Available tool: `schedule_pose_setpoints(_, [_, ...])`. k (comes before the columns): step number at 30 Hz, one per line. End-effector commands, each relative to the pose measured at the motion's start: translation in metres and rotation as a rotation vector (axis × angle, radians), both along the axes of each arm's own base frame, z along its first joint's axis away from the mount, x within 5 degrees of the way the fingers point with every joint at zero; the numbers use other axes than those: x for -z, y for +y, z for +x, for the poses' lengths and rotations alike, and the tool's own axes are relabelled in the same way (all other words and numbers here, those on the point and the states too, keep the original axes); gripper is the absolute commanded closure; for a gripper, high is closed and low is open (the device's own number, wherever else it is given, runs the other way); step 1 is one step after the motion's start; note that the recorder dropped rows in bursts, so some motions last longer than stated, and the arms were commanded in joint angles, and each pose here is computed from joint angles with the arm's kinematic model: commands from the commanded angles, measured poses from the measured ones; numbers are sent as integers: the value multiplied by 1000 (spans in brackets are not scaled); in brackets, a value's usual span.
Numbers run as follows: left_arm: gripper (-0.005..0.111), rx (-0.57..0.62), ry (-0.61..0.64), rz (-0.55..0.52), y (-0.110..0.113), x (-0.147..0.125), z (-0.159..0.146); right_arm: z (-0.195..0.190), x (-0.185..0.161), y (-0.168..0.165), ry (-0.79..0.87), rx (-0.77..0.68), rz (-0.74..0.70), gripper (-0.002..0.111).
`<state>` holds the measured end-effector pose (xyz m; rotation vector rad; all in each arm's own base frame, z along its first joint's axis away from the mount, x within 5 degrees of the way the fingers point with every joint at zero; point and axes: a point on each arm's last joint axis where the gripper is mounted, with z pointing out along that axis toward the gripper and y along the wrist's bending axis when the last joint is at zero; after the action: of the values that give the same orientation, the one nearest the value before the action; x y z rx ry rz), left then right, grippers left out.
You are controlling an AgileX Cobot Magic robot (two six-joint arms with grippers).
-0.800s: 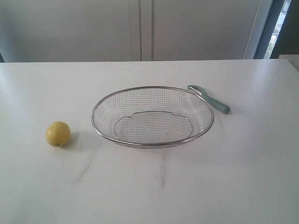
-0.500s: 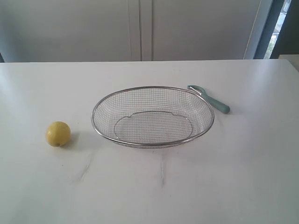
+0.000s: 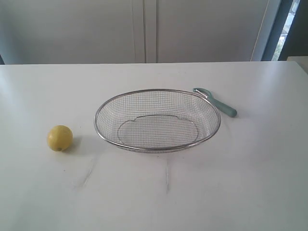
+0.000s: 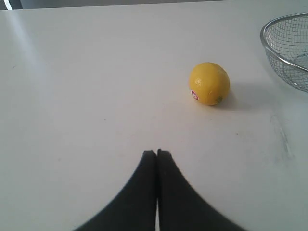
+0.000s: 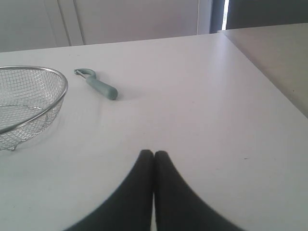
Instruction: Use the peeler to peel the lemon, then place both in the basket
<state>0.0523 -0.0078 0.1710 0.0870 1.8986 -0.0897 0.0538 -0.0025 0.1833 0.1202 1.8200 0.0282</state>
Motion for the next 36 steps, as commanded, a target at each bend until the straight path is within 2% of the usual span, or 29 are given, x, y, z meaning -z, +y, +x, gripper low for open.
schedule_pose_setpoints(1, [107,-5,0,-3,0,2,0,0,0,0,-5,-7,-9,108])
schedule_pose_setpoints(6, [107,-5,0,-3,0,2,0,1,-5,0,-61,-7,-12,108])
schedule_pose_setpoints(11, [107,-5,0,-3,0,2,0,3,-26,0,-294,-6,-22,108])
schedule_pose_setpoints(21, [107,-5,0,-3,0,2,0,2,-29,0,-328,-6,-24,108])
schedule_pose_setpoints(25, [107,-5,0,-3,0,2,0,1,-41,0,-464,-4,-2,108])
schedule_pose_setpoints(29, [107,-5,0,-3,0,2,0,-2,-52,0,-589,-10,106,108])
schedule_pose_setpoints(36, [107,-5,0,-3,0,2,0,-10,-68,1,-783,-22,96,108])
